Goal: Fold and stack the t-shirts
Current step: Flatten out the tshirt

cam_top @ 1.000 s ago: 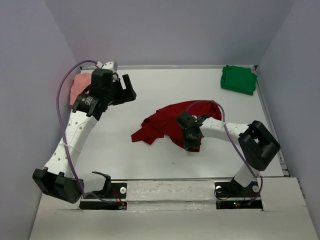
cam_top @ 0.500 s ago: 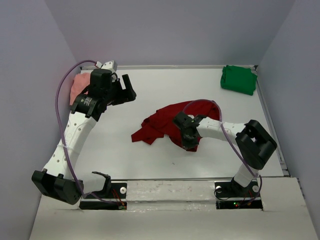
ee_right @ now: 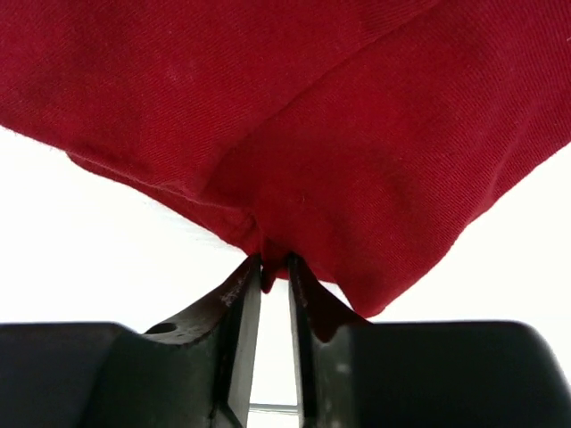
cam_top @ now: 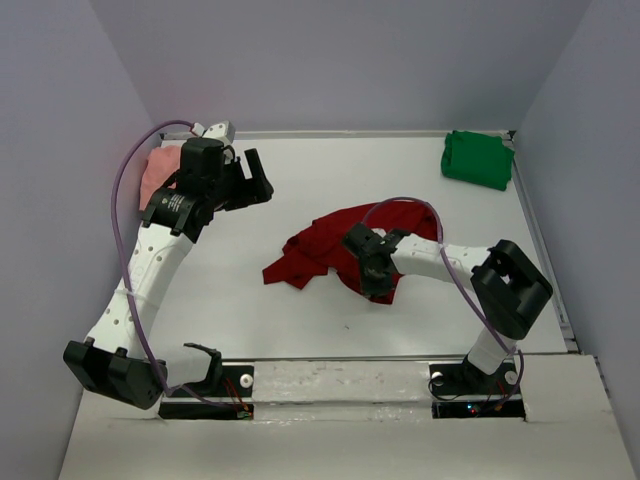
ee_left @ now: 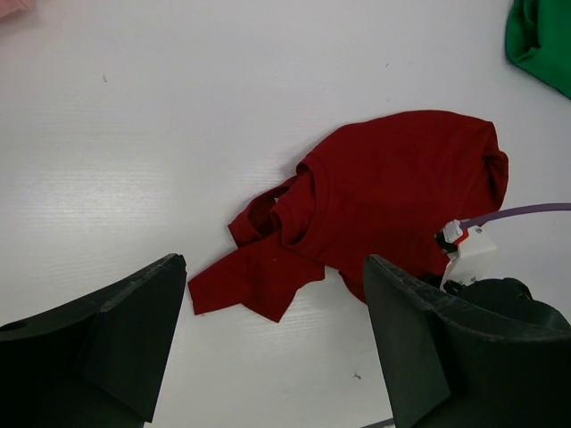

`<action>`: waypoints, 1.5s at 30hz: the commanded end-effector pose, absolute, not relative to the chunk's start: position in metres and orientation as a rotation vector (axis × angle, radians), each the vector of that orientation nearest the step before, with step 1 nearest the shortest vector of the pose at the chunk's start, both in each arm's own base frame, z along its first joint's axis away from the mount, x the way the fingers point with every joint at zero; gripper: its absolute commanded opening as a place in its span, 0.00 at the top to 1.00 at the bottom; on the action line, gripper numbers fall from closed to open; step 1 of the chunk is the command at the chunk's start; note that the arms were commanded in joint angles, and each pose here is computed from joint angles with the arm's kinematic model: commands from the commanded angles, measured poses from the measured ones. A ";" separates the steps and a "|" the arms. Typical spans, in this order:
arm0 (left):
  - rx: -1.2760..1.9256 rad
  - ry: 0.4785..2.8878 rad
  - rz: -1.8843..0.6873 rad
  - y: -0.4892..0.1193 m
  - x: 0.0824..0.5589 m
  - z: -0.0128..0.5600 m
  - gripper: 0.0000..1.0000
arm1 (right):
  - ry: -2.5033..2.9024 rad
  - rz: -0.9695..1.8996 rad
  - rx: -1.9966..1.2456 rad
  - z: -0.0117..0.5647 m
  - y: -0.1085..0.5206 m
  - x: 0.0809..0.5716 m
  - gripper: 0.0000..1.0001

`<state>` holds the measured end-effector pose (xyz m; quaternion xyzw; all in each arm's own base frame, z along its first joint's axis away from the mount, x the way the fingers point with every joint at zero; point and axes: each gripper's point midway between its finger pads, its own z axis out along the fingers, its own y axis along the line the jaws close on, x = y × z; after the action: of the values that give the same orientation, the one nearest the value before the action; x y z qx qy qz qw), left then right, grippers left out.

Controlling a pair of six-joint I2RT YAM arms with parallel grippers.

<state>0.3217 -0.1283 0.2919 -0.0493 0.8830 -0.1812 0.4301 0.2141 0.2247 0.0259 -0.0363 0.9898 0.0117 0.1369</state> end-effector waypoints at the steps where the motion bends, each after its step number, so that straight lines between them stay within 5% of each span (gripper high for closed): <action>1: -0.094 2.161 -0.472 -0.129 0.320 0.302 0.10 | 2.837 0.050 -0.095 0.034 0.230 0.218 0.68; 5: -0.092 2.158 -0.464 -0.128 0.322 0.303 0.10 | 2.834 0.050 -0.099 0.035 0.229 0.218 0.69; 14: -0.088 2.175 -0.465 -0.130 0.324 0.296 0.10 | 2.852 0.056 -0.110 0.029 0.233 0.217 0.99; 24: -0.089 2.193 -0.472 -0.132 0.326 0.286 0.10 | 2.816 0.044 -0.092 0.036 0.234 0.222 1.00; 45: -0.095 2.290 -0.412 -0.126 0.305 0.237 0.10 | 2.098 -0.266 -0.088 0.372 0.200 0.293 1.00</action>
<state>0.3126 -0.1303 0.2231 -0.0439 0.9122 -0.1654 0.3723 0.2856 0.2479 0.3103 -0.0263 0.9040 -0.0118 0.4266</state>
